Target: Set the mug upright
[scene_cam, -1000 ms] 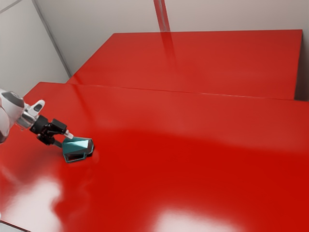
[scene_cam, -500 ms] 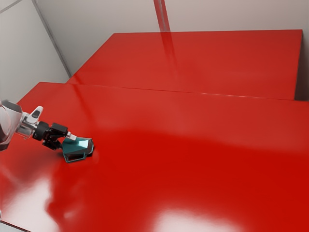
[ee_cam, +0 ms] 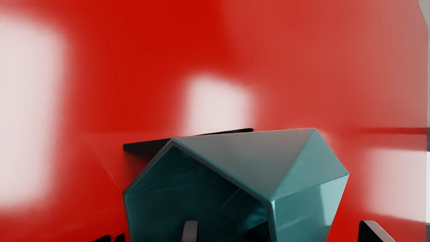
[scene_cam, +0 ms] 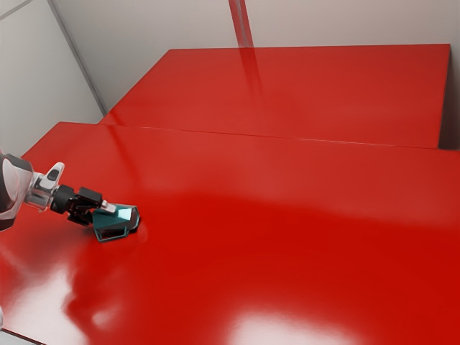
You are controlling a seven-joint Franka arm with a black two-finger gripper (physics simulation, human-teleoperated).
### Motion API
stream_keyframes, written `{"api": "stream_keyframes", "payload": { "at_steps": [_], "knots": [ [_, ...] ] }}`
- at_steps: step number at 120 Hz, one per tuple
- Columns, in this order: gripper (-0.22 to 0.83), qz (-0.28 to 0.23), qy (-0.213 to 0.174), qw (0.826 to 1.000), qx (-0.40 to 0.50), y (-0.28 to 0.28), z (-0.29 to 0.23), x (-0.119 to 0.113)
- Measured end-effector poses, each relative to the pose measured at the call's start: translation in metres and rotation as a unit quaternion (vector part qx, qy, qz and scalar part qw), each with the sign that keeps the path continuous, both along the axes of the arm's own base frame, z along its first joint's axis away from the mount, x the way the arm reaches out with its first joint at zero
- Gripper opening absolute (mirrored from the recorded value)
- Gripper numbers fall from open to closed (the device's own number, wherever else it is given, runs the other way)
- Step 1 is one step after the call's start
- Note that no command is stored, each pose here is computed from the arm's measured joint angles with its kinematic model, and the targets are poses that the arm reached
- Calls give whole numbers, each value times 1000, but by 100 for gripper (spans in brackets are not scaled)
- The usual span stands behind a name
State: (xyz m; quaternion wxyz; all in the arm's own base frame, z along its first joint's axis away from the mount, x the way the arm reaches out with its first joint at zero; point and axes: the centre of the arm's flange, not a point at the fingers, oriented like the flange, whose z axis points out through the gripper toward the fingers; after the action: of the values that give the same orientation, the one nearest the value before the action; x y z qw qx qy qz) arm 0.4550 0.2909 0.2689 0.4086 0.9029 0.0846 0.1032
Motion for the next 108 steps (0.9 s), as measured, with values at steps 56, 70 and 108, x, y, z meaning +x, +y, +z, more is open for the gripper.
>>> {"api": "stream_keyframes", "payload": {
  "at_steps": [56, 70, 108],
  "knots": [
    [8, 0, -22, 1000, -8, -3, 0, 4],
    [1, -1, -29, 1000, -10, -5, 3, 7],
    [-13, -20, -62, 998, -21, -24, 27, 20]
  ]
}}
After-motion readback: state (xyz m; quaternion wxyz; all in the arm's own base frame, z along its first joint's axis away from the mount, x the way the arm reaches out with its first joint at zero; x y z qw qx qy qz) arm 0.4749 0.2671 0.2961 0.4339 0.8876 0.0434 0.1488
